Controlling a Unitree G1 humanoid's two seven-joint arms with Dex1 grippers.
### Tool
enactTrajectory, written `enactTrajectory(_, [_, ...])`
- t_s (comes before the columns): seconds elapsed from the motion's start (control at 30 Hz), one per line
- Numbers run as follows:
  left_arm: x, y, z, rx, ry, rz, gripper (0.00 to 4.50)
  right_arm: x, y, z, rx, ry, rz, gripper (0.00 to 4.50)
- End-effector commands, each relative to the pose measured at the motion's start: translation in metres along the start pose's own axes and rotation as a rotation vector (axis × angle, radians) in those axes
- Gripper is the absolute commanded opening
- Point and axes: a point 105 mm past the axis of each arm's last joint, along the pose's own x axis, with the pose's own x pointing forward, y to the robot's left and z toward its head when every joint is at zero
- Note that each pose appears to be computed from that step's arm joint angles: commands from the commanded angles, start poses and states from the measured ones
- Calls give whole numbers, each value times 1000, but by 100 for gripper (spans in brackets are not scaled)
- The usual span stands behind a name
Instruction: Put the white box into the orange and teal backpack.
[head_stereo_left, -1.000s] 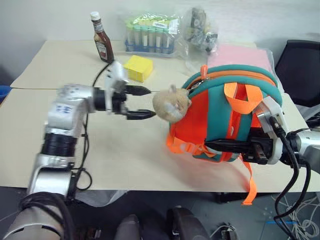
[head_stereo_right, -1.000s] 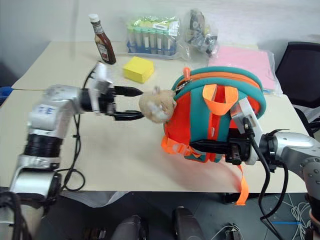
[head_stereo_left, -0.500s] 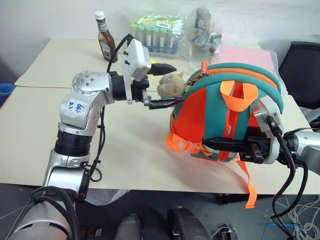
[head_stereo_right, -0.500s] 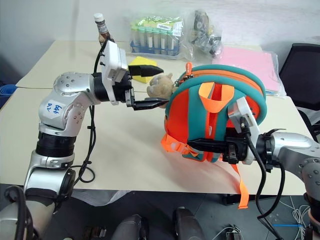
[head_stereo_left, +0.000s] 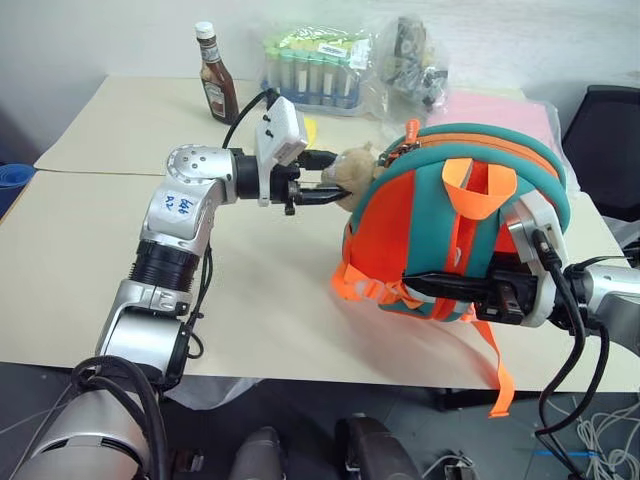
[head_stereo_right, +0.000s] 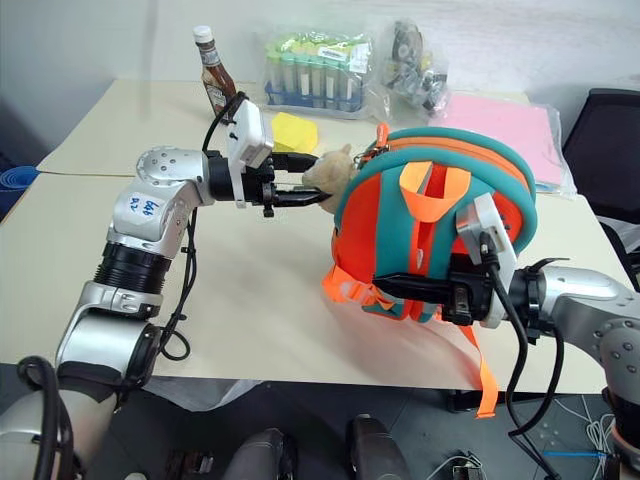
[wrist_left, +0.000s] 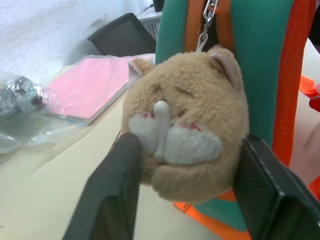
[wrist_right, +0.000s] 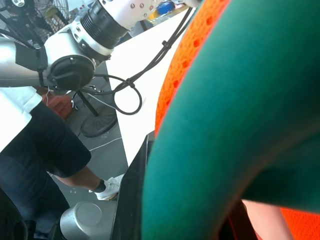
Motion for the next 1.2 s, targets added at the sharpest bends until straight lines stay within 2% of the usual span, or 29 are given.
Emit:
enactTrajectory(0.03, [-4, 11, 23, 45, -70, 36, 123, 0, 3, 5, -31, -31, -10, 0])
enactTrajectory(0.17, [-21, 26, 21, 54, -34, 95, 64, -1, 0, 1, -4, -50, -40, 0])
enactTrajectory(0.3, [-48, 37, 1, 85, 103, 145, 56, -4, 1, -2, 5, -65, -57, 0])
enactTrajectory(0.43, [-61, 32, -28, 143, 230, 118, 56, -6, 0, -6, 18, -74, -76, 0])
enactTrajectory(0.6, [-39, 4, -75, 232, 334, 26, 56, -4, -3, -10, 23, -73, -76, 0])
enactTrajectory(0.7, [-23, -11, -107, 460, 490, -38, 56, -2, -7, -9, 20, -75, -79, 0])
enactTrajectory(0.77, [0, -31, -117, 490, 467, -100, 56, 0, -10, -10, -16, -65, -91, 0])
enactTrajectory(0.87, [16, -33, -100, 384, 337, -51, 56, 0, -20, -13, -77, -34, -144, 0])
enactTrajectory(0.9, [13, -30, -95, 324, 305, -26, 56, -3, -25, -15, -89, -21, -171, 31])
enactTrajectory(1.0, [-10, -27, -87, 120, 232, -6, 152, -17, -36, -16, -89, -8, -227, 126])
enactTrajectory(1.13, [-53, -25, -81, -81, 183, 43, 279, -58, -40, -14, -103, 45, -279, 257])
enactTrajectory(1.2, [-84, -23, -72, -197, 136, 78, 337, -91, -30, -13, -87, 95, -272, 324])
